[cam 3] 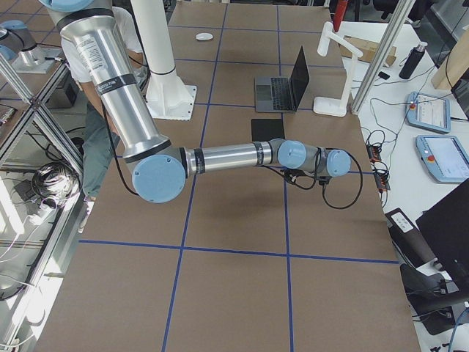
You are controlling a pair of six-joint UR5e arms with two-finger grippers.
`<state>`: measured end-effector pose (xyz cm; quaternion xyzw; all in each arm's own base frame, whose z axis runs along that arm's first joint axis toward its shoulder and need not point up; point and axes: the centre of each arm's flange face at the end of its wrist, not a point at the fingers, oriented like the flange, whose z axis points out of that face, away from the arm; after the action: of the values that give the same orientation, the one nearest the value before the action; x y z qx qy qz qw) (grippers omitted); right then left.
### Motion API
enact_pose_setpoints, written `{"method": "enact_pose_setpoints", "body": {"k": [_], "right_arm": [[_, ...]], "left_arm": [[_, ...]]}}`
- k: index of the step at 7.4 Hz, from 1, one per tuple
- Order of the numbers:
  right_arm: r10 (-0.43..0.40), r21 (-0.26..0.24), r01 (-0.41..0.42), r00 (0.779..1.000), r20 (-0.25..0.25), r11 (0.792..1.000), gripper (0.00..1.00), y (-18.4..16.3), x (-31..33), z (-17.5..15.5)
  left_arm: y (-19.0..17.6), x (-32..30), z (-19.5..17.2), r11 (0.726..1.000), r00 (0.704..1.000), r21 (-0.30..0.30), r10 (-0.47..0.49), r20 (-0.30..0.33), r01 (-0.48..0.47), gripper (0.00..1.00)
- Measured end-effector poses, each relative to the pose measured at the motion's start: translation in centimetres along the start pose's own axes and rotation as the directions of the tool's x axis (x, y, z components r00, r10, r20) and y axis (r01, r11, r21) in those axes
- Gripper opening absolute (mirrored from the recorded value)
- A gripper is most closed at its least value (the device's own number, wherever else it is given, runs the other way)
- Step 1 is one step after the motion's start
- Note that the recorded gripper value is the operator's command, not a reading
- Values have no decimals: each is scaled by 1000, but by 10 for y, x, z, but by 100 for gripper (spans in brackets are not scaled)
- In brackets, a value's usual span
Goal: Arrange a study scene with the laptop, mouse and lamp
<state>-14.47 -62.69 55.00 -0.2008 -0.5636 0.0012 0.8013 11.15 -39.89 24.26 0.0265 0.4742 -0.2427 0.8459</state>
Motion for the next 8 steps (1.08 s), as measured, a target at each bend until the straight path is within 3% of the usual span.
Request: {"method": "enact_pose_setpoints", "body": {"k": [1, 3, 4, 5, 7, 8], "right_arm": [[-20, 49, 25, 994, -105, 998, 48, 20, 17, -17], [-90, 113, 129, 948, -305, 985, 98, 62, 41, -42], [-127, 129, 187, 920, -372, 974, 99, 82, 55, -57], [-158, 143, 233, 901, -404, 962, 99, 100, 65, -73], [-202, 155, 291, 882, -427, 944, 99, 120, 75, -91], [-211, 156, 302, 878, -430, 940, 99, 123, 76, -93]], "left_arm": [[0, -4, 1, 1000, 1000, -1, -2, 7, 2, 100], [0, -24, 8, 1000, 999, -13, 22, 44, -22, 100], [4, -48, 11, 996, 993, -31, 87, 80, -85, 100], [9, -79, 14, 983, 976, -65, 179, 123, -172, 100], [18, -142, 26, 938, 924, -149, 336, 183, -312, 100], [19, -176, 38, 927, 911, -171, 363, 193, -333, 100]]}}
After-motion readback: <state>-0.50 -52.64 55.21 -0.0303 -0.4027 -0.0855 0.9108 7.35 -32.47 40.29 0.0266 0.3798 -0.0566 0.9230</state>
